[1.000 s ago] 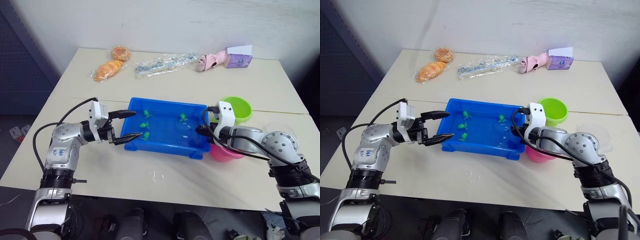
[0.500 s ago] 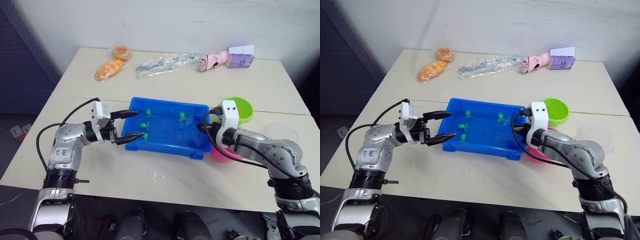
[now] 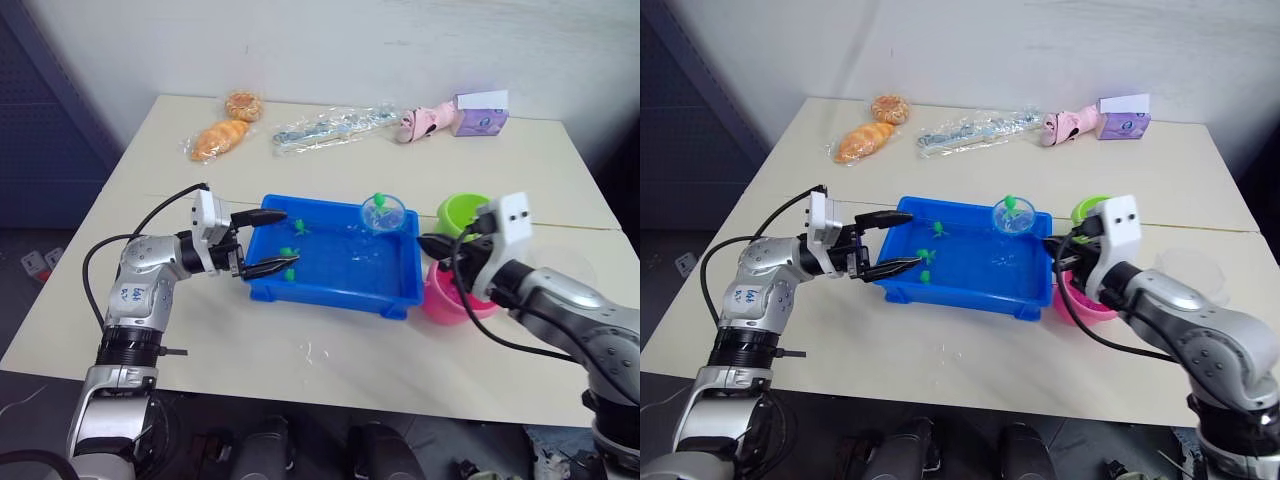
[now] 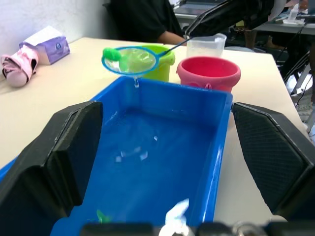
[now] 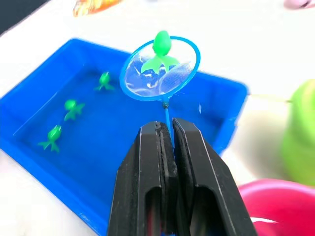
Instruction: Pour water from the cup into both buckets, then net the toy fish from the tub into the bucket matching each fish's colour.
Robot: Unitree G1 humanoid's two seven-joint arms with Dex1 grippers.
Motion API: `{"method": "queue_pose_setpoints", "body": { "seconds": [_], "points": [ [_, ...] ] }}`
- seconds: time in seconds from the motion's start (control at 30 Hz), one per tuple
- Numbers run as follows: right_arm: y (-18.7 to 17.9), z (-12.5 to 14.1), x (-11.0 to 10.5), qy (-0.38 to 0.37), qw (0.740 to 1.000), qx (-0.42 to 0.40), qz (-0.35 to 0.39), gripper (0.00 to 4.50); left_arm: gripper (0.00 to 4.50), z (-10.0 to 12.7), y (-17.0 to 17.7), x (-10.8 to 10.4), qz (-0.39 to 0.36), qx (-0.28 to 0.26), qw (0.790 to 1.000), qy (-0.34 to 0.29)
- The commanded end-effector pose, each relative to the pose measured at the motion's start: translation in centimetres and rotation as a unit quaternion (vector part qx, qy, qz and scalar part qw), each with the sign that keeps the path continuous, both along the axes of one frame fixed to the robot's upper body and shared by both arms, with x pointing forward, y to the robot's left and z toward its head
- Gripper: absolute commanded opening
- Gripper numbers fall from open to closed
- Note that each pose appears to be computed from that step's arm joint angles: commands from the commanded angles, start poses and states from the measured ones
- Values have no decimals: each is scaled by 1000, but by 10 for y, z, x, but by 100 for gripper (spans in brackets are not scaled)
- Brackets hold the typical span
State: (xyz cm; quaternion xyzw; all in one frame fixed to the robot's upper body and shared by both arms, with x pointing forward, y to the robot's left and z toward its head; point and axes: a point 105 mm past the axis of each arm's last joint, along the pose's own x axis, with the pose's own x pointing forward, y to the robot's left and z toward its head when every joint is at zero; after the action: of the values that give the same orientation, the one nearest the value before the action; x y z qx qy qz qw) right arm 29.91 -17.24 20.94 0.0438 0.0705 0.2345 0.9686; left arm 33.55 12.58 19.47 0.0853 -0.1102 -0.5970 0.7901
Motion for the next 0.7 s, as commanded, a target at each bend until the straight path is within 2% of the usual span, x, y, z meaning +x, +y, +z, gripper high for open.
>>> {"method": "queue_pose_setpoints", "body": {
  "seconds": [0.03, 0.27, 0.53, 0.7],
  "points": [
    [-19, 26, -10, -35, 999, 8, -23, 0, 447, 24, -10, -2, -15, -22, 999, -21],
    [-74, 37, -14, -32, 993, -23, -112, 0, 447, 29, -21, 0, -21, -31, 999, -12],
    [-106, 23, 6, -35, 977, -104, -181, 0, 447, 26, -27, 0, -31, -29, 999, -4],
    [-115, 6, 14, -39, 955, -244, -168, 0, 447, 26, -29, -1, -33, -27, 999, -5]
  ]
}}
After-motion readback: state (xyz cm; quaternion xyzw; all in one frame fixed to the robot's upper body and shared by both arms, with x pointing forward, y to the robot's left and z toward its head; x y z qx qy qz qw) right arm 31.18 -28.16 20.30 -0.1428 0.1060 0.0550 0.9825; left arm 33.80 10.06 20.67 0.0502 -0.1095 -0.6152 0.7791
